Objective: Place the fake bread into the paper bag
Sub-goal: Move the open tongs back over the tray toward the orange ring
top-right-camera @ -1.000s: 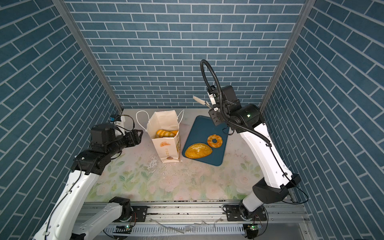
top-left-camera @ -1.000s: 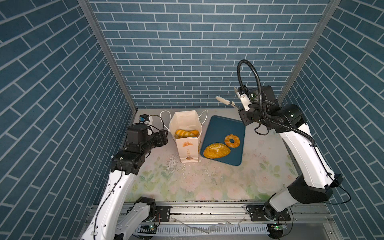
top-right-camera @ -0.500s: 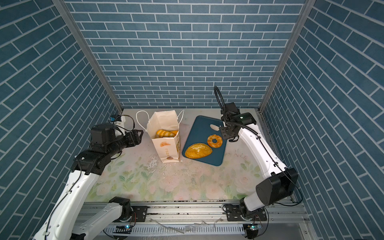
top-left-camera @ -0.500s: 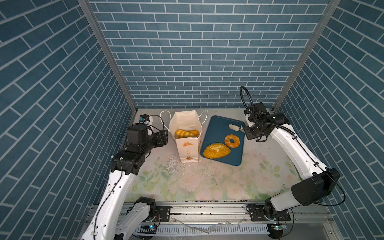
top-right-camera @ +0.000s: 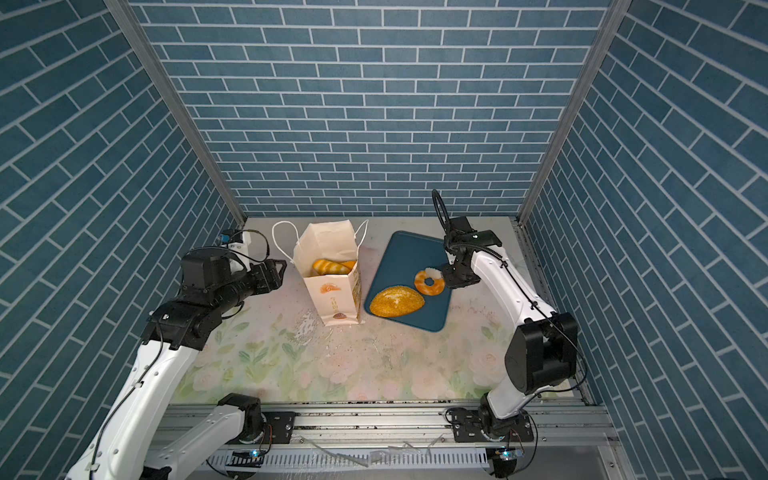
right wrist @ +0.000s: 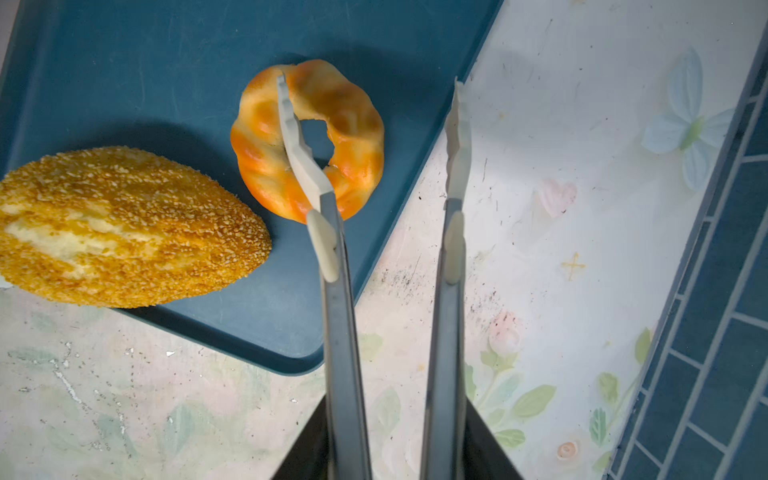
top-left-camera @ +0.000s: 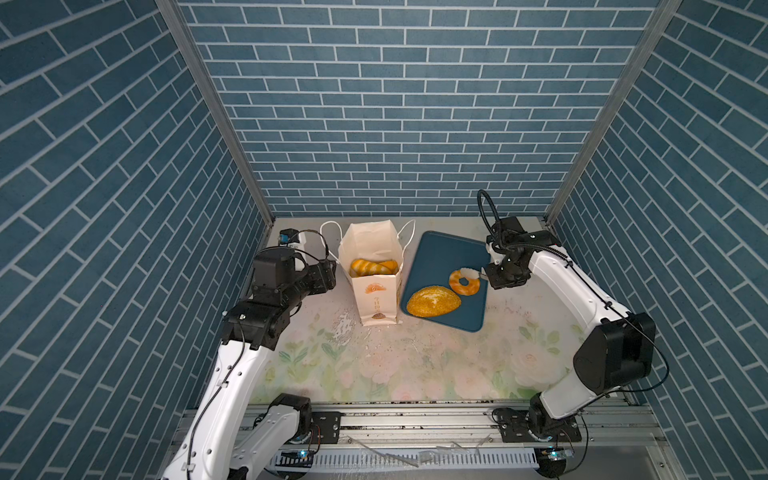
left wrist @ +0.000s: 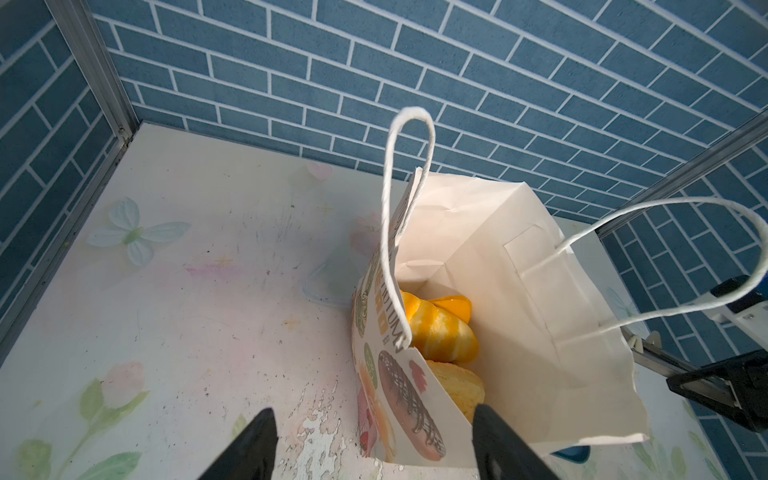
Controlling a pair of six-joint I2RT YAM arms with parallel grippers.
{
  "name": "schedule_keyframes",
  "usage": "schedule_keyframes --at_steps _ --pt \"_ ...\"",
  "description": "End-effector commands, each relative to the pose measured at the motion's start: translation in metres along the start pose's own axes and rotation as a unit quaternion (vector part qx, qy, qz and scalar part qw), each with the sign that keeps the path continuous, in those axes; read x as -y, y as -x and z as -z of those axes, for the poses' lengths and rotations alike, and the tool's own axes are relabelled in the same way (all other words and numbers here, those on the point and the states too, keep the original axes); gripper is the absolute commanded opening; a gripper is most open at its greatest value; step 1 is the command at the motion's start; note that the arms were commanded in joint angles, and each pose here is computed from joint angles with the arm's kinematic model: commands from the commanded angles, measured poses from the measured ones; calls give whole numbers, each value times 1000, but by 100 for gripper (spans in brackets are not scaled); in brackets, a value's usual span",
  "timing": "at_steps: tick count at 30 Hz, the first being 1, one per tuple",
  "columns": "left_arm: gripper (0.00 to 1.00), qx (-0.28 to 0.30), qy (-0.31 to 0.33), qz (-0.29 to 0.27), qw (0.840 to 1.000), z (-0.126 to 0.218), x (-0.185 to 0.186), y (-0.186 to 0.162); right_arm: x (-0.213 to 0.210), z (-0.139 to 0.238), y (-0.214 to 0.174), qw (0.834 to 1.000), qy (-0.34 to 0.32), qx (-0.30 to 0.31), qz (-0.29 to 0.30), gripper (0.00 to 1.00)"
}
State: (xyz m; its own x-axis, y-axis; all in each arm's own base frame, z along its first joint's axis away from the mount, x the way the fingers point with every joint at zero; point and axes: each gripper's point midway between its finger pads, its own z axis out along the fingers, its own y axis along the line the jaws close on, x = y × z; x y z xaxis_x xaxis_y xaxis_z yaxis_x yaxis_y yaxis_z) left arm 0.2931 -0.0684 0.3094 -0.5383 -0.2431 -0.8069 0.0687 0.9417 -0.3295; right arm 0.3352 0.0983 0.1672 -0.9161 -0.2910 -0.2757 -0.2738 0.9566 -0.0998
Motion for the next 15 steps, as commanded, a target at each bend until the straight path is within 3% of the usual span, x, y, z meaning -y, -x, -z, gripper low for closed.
schedule_keyframes --at_steps 1,15 --pt "76 1 0 -4 1000 2 0 0 -2 -6 6 1000 5 3 -12 41" --pt "76 2 2 -2 1000 -2 -1 -1 -6 -25 3 999 9 -32 -2 37"
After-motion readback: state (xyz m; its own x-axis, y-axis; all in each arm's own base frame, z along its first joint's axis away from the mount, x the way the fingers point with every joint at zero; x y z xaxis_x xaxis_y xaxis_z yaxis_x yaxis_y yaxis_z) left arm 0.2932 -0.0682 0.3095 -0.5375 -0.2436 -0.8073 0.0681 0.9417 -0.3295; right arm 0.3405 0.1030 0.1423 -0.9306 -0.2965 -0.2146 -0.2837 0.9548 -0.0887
